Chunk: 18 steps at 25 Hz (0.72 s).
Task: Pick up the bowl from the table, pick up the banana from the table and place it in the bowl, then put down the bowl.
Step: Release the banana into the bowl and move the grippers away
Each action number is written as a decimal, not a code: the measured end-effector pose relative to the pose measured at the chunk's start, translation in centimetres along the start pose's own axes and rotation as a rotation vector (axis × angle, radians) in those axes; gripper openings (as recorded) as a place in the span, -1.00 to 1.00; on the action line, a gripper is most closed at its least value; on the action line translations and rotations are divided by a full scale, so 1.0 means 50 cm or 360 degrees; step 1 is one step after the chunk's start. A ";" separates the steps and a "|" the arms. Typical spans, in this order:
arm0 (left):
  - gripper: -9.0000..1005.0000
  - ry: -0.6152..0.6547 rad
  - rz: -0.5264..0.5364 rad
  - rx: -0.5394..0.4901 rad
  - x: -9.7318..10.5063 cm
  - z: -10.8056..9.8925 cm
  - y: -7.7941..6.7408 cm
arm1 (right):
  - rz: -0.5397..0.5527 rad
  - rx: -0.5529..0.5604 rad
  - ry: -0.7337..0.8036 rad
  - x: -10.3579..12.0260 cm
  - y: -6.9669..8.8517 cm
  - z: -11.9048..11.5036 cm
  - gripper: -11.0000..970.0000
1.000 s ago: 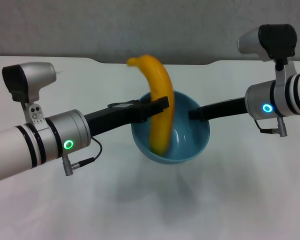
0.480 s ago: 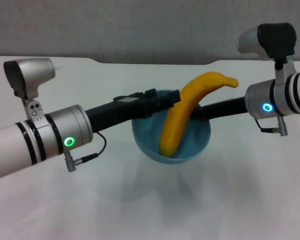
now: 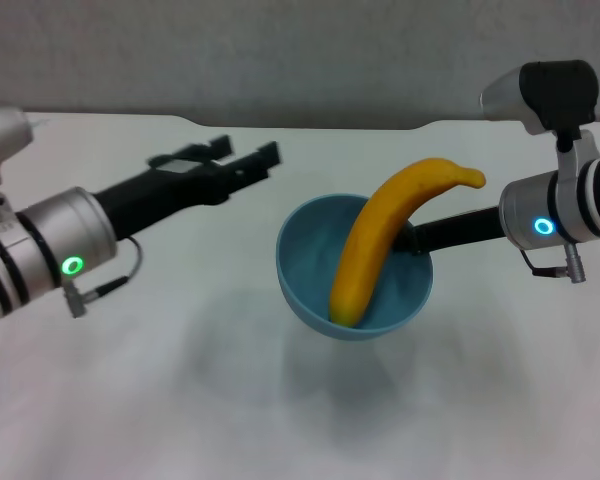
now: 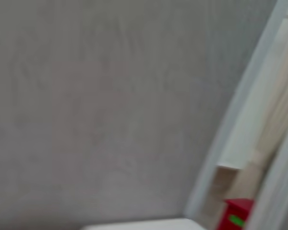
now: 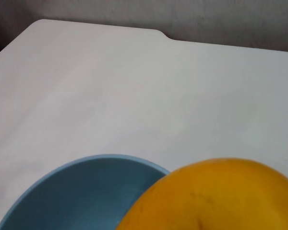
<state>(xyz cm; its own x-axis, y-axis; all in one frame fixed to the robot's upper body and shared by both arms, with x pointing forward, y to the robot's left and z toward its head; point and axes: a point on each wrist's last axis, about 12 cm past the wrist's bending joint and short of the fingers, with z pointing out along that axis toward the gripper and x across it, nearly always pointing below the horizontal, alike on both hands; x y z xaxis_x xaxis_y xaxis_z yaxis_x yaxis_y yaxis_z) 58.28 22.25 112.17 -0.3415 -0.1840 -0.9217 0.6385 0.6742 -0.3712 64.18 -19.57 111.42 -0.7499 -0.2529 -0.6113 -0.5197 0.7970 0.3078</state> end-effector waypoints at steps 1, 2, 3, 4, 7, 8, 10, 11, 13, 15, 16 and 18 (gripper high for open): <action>0.65 -0.0016 0.0077 -0.0041 -0.001 -0.006 0.008 | 0.0002 0.0000 0.0000 0.001 0.000 0.000 -0.91; 0.65 -0.0031 0.0169 -0.0094 -0.001 -0.010 0.017 | 0.0002 -0.0001 0.0000 0.001 0.000 0.000 -0.91; 0.64 -0.0038 0.0229 -0.0139 -0.001 -0.013 0.024 | 0.0003 -0.0001 0.0001 0.001 0.000 0.000 -0.91; 0.64 -0.0041 0.0308 -0.0205 -0.001 -0.017 0.033 | 0.0004 -0.0001 0.0001 0.002 0.000 0.001 -0.91; 0.64 -0.0008 0.0482 -0.0421 0.005 -0.028 0.063 | 0.0002 0.0018 -0.0017 0.003 -0.005 0.000 -0.91; 0.64 0.0018 0.0509 -0.0504 0.008 -0.032 0.075 | 0.0004 0.0029 -0.0026 0.004 -0.007 0.001 -0.91; 0.64 0.0066 0.0517 -0.0649 0.015 -0.041 0.098 | 0.0018 0.0060 -0.0041 0.007 -0.015 0.003 -0.91; 0.64 0.0078 0.0513 -0.0692 0.016 -0.045 0.105 | 0.0030 0.0070 -0.0041 0.009 -0.019 0.003 -0.91; 0.63 0.0089 0.0506 -0.0764 0.016 -0.055 0.118 | 0.0054 0.0073 -0.0036 0.005 -0.021 0.006 -0.91; 0.63 0.0083 0.0492 -0.0809 0.014 -0.067 0.130 | 0.0070 0.0065 -0.0017 -0.005 -0.017 0.012 -0.91; 0.63 0.0072 0.0474 -0.0842 0.013 -0.078 0.139 | 0.0069 0.0059 -0.0001 -0.013 -0.011 0.018 -0.91; 0.63 0.0057 0.0444 -0.0892 0.012 -0.095 0.154 | 0.0050 0.0053 0.0025 -0.031 0.002 0.030 -0.91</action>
<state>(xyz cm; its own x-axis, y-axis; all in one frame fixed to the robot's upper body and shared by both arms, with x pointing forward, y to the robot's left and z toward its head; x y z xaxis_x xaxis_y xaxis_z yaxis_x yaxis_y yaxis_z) 59.72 30.69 109.32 -0.2433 0.0705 -0.9674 0.2514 0.9679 0.0073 65.89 -18.30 111.29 -0.7720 -0.2360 -0.5902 -0.4822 0.8224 0.3019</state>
